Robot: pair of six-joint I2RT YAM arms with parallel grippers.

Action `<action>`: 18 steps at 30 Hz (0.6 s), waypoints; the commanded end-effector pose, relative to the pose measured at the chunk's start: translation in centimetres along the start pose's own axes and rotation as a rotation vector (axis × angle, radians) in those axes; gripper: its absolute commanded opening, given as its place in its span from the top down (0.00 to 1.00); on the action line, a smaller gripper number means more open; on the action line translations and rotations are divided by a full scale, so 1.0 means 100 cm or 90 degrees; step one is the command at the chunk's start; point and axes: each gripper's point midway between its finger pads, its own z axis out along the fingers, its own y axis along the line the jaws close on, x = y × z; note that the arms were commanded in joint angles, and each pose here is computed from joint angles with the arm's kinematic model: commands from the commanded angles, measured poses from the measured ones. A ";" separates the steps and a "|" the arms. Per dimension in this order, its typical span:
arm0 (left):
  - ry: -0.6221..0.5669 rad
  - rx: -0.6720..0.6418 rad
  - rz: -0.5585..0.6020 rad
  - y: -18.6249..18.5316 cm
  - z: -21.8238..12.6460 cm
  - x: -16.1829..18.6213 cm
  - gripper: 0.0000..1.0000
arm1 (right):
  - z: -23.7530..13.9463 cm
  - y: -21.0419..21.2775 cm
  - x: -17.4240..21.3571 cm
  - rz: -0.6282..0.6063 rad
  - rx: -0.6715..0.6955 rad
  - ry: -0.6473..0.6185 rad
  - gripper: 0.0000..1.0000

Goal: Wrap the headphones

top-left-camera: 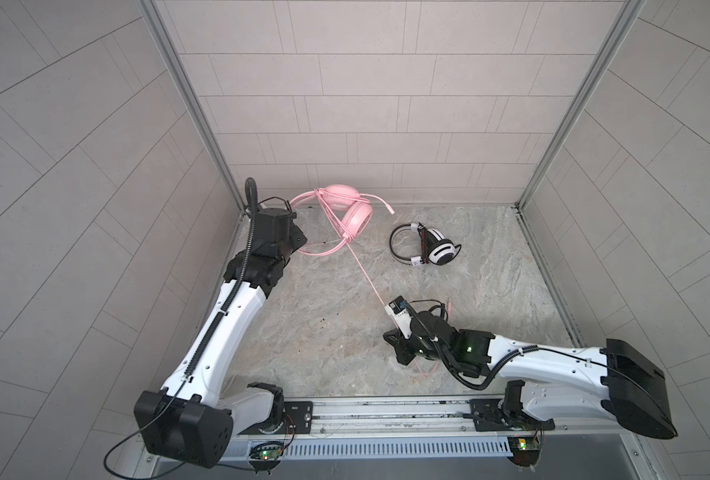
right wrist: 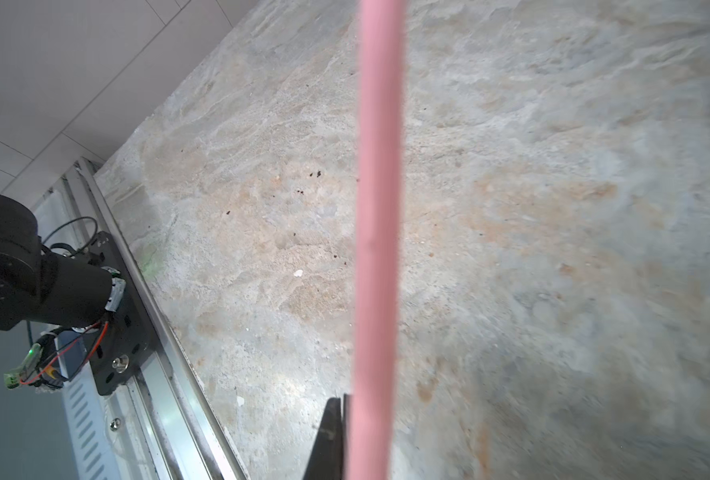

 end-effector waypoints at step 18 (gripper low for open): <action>-0.053 -0.039 0.119 0.009 0.019 0.000 1.00 | -0.084 0.022 -0.081 -0.146 0.078 -0.102 0.99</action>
